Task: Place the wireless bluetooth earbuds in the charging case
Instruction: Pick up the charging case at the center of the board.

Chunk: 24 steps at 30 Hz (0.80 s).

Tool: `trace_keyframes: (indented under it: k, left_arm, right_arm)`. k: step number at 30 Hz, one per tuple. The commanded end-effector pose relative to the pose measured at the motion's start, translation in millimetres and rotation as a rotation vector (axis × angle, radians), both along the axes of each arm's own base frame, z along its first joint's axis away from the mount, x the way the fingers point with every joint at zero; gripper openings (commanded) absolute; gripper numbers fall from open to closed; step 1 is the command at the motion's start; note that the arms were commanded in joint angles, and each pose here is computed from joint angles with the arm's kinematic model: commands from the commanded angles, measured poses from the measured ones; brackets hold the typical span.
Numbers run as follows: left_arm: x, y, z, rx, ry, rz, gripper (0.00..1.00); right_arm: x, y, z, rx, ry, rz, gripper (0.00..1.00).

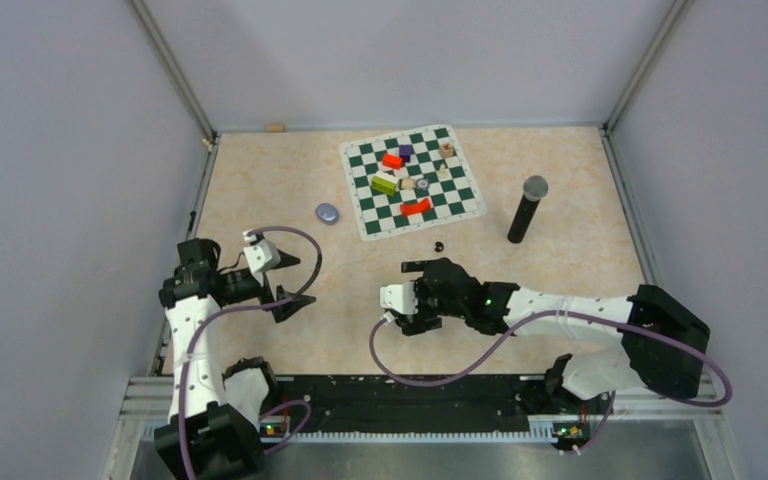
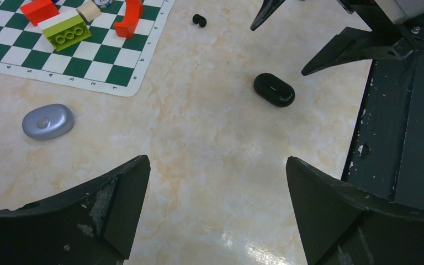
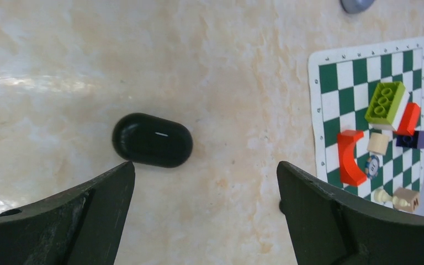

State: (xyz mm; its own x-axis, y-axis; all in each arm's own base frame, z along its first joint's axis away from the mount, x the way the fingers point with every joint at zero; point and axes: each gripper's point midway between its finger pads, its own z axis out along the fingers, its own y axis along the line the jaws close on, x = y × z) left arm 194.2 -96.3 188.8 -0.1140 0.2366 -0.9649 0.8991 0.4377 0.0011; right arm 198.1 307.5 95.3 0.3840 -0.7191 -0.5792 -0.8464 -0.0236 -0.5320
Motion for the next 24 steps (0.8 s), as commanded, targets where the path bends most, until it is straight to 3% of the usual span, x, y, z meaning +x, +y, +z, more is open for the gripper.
trace_keyframes:
  k: [1,11,24]
  left_arm:
    - [4,-1,15,-0.017,-0.05,-0.013,0.99]
    - [4,0,15,-0.021,-0.043,-0.015,0.99]
    - [2,-1,16,-0.015,-0.056,-0.02,0.99]
  right_arm:
    - [-25,22,1,0.023,0.063,0.088,0.99]
    - [-10,39,-15,-0.021,-0.059,-0.004,0.99]
    - [20,18,-18,-0.077,-0.186,-0.085,0.99]
